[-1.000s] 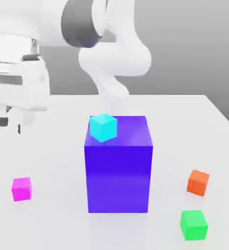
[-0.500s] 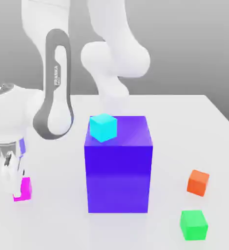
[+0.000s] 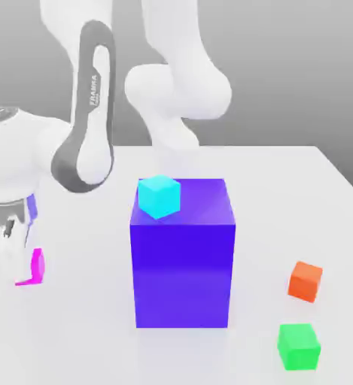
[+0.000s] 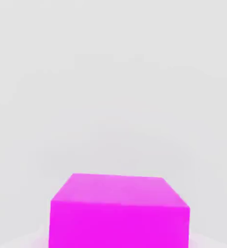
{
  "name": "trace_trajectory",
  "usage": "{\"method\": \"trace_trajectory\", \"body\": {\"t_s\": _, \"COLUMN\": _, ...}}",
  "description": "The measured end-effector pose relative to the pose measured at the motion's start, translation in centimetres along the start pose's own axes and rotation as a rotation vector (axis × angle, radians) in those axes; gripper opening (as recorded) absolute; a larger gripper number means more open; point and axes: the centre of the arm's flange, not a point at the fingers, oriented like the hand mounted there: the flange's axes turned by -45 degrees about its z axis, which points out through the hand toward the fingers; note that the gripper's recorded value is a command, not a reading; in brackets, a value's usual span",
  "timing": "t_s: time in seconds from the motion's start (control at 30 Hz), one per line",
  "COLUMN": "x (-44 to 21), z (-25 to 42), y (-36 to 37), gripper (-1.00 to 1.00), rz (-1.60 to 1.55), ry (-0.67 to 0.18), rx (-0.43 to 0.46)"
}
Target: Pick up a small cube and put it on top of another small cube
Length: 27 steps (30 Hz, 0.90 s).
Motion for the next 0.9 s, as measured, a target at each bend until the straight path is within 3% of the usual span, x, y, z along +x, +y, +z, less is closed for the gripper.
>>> {"method": "trace_trajectory", "body": {"t_s": 0.5, "x": -0.7, "z": -0.5, "y": -10.9, "gripper": -1.00, "rz": -1.220, "ry": 0.007, "rx": -0.164}}
{"method": "trace_trajectory", "body": {"t_s": 0.9, "x": -2.2, "z": -1.5, "y": -18.7, "gripper": -1.00, "rz": -2.145, "ry": -0.016, "rx": -0.397}}
